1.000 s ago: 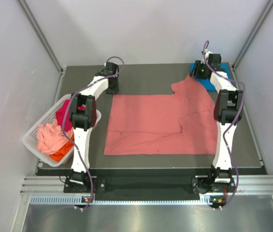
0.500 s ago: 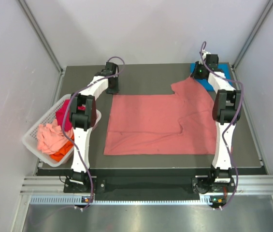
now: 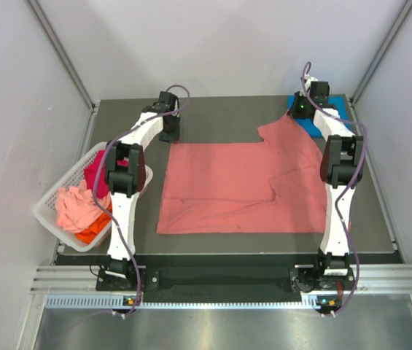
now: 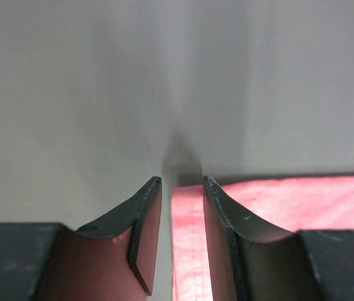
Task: Fold and stack the t-shirts
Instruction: Fold the tshirt
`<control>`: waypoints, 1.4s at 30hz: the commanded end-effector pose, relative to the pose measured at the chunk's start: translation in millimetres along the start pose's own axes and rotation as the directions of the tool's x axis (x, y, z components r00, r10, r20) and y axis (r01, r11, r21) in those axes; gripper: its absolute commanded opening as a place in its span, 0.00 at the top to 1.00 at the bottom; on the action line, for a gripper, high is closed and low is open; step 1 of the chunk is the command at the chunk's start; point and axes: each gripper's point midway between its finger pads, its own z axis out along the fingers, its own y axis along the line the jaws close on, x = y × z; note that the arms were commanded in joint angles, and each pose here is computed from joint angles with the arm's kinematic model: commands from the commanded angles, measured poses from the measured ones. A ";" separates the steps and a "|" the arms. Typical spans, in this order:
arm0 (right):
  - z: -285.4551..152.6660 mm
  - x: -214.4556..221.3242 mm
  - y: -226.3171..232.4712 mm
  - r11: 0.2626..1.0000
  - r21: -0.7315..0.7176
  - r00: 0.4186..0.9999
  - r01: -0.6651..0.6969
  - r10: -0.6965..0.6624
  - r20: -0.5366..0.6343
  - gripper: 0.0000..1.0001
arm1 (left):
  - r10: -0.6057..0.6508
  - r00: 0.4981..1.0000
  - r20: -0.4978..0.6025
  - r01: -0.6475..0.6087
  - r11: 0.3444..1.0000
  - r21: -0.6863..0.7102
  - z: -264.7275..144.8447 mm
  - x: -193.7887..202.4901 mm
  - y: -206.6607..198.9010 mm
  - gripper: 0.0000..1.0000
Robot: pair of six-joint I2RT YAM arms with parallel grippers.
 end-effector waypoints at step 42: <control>-167.1 -19.7 7.8 0.984 0.175 0.979 0.041 -0.075 0.191 1.00 | -0.093 0.995 0.033 0.092 0.995 0.030 -56.5 12.7 2.3 1.00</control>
